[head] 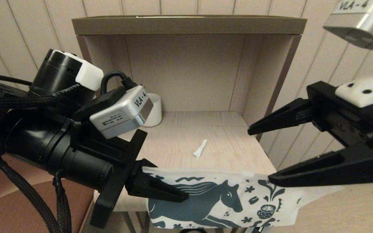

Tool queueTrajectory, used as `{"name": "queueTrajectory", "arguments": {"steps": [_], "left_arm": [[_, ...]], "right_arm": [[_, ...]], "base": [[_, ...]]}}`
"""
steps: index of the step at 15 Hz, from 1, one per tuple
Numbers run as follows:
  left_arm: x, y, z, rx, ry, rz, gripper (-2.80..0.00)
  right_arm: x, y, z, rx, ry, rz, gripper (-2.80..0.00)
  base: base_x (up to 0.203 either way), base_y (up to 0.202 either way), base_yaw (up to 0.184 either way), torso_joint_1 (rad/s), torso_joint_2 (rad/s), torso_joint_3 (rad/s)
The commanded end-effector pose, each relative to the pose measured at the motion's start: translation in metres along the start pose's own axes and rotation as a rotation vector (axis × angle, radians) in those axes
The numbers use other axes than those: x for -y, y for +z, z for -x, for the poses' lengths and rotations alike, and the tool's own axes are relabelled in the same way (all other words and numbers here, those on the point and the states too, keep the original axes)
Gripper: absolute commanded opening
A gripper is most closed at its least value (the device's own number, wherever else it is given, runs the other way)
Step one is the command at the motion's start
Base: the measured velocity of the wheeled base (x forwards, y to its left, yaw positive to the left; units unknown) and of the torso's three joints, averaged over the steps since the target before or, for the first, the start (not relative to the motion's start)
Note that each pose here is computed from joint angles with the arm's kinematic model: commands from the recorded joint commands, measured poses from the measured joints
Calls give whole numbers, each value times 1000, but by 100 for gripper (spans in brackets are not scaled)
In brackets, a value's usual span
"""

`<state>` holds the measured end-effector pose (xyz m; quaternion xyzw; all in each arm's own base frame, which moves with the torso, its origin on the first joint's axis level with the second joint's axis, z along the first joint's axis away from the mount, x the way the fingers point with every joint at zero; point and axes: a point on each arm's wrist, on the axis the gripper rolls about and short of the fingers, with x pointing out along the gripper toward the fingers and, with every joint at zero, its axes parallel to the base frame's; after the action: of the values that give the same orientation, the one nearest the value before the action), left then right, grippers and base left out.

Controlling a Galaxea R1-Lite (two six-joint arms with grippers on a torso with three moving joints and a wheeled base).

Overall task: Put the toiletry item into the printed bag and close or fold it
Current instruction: Open the storage bag

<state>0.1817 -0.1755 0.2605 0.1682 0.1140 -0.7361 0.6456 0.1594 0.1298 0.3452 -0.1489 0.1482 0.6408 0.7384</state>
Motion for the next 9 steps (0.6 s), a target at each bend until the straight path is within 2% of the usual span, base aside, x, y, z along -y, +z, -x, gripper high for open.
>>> {"name": "queueTrajectory", "arguments": {"steps": [1,9], "left_arm": [[0,0,0,1,-5,-1,-280],[2,-2,0,-2,-6,3,-280]], "right_arm": [[4,-5,-10,-21,36,-21,0],[13,-17,-27,-40,78,-52,0]], "base": [[0,0,0,0,0,0],[0,0,0,0,0,0]]}}
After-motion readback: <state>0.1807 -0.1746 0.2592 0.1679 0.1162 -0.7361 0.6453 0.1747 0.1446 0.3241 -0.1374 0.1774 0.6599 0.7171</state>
